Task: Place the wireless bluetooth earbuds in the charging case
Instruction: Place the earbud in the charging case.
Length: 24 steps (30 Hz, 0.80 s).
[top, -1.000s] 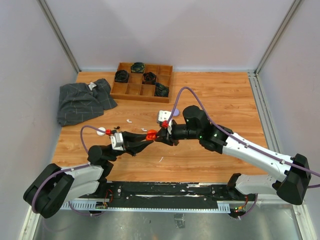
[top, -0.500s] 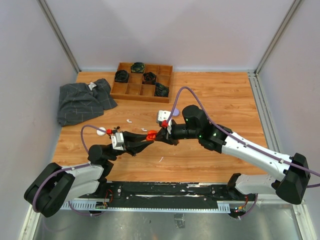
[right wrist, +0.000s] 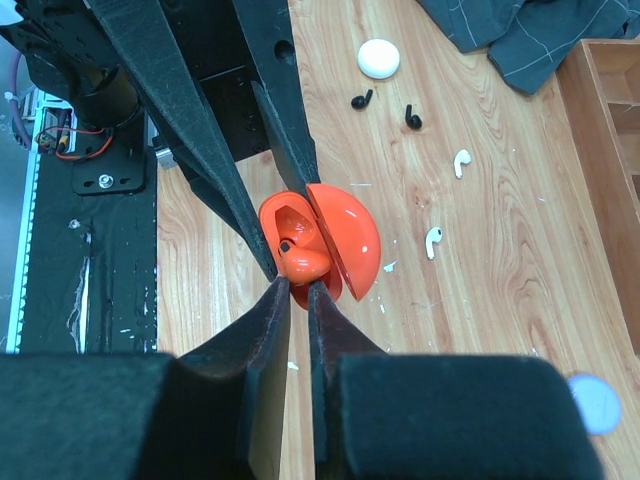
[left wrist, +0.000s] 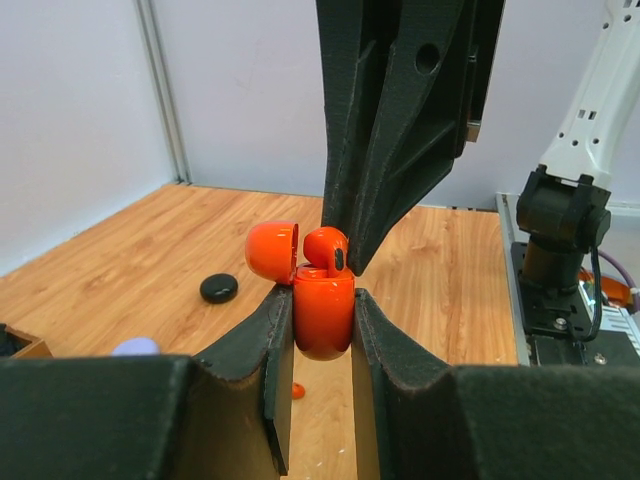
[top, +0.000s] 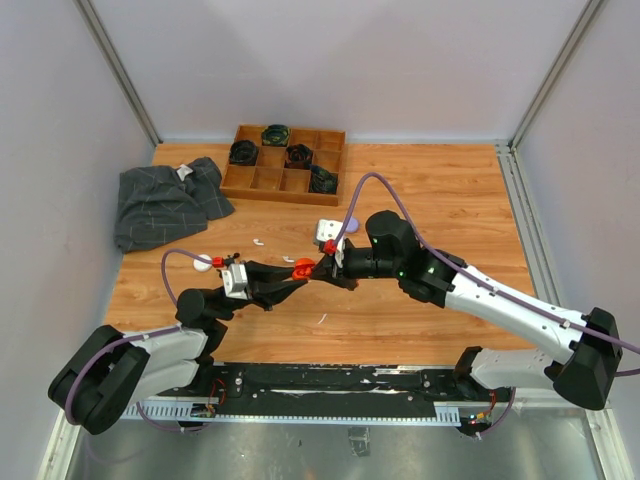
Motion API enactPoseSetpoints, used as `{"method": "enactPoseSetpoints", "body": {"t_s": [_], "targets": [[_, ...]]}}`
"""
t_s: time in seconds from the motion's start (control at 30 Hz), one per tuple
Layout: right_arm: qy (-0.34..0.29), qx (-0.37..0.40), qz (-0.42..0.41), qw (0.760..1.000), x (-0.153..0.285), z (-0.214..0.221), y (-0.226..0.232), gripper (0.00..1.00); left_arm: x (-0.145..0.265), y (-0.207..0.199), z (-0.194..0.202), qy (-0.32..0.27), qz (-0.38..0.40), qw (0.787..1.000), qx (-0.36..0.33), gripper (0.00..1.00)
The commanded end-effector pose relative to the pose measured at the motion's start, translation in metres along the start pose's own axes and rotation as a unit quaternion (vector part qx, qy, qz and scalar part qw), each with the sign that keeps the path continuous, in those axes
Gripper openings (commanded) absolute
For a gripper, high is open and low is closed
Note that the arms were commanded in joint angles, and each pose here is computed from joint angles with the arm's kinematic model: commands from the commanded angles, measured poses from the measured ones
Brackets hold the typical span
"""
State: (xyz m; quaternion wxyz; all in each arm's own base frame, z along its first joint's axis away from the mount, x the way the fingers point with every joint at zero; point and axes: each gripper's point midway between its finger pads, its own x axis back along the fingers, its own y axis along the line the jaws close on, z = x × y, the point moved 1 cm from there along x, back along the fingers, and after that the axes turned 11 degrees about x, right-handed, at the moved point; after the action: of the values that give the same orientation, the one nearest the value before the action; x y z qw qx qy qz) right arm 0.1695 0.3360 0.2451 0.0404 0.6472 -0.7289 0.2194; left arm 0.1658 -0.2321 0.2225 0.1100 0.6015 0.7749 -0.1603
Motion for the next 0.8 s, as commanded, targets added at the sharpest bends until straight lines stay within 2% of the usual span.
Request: {"method": "enactPoseSetpoints", "body": {"t_s": [0.0,0.3,0.4,0.5,0.67,0.77], "targets": [[-0.001,0.007,0.053,0.999,0.005,-0.005,-0.021,0.08,-0.007,-0.017,-0.034,-0.054,0.048,0.996,-0.057,0.0],[-0.017,-0.006,0.06,0.998,0.002,-0.012,-0.024,0.05,-0.007,-0.017,-0.032,-0.051,0.051,0.996,-0.055,0.0],[-0.04,-0.012,0.026,0.999,-0.002,-0.022,-0.014,0.05,-0.008,-0.015,-0.03,-0.048,0.048,0.996,-0.053,0.0],[-0.061,-0.02,-0.009,0.998,-0.007,-0.029,-0.004,0.11,-0.009,-0.014,-0.028,-0.045,0.047,0.997,-0.052,0.0],[-0.049,-0.021,0.007,0.999,-0.01,-0.024,-0.011,0.12,-0.009,-0.017,-0.026,-0.04,0.058,0.996,-0.049,0.0],[-0.069,-0.012,-0.018,0.997,-0.011,-0.033,-0.005,0.17,-0.009,-0.017,-0.025,-0.039,0.059,0.996,-0.049,0.0]]}}
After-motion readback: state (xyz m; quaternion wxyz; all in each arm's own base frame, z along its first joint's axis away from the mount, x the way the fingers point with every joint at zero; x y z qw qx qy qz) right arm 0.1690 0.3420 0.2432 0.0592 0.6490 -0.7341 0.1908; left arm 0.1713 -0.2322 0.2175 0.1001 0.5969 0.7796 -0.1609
